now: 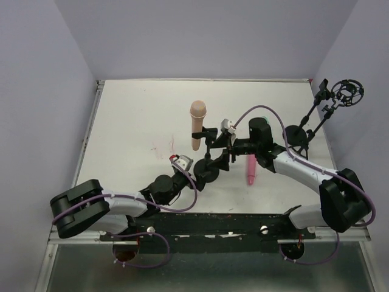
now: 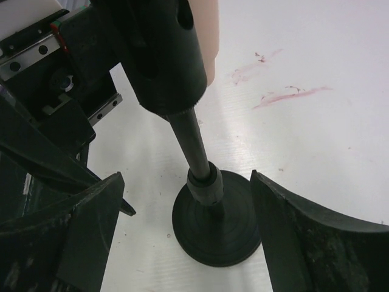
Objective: Attach the microphones to the stand
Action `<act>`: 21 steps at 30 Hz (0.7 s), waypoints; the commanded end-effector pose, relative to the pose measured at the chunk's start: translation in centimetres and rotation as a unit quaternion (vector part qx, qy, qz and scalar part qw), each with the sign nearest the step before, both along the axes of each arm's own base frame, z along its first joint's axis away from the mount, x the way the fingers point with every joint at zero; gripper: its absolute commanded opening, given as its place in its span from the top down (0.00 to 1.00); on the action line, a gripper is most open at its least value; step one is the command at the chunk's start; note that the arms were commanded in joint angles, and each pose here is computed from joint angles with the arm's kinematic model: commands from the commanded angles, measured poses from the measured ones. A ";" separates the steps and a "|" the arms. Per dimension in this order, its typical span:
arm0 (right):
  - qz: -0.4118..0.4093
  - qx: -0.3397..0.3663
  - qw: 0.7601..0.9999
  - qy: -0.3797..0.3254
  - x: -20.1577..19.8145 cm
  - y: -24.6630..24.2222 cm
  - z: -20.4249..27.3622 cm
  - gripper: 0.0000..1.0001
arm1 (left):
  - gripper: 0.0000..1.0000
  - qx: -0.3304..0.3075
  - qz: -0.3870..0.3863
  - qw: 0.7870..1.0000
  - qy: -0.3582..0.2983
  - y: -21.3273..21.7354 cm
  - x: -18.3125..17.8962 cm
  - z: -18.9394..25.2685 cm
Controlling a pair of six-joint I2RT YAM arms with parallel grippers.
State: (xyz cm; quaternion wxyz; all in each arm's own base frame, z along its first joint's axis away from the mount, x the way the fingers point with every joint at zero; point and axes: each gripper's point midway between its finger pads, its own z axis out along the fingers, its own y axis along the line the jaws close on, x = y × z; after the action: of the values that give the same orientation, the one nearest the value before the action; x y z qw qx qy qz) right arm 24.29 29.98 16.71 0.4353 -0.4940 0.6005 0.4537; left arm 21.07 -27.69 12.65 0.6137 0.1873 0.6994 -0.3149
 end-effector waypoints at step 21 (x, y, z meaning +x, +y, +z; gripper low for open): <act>-0.055 -0.007 0.998 0.006 0.6 -7.3 1.9 0.00 | 0.14 0.009 0.154 0.986 -0.058 -2.4 0.7 4.5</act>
State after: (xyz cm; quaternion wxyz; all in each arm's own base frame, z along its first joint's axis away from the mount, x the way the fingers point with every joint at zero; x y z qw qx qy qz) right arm 26.15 22.84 18.45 0.4652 -0.4627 0.6385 0.4023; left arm 20.78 -31.14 17.15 0.6903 0.1265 0.6674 -0.2490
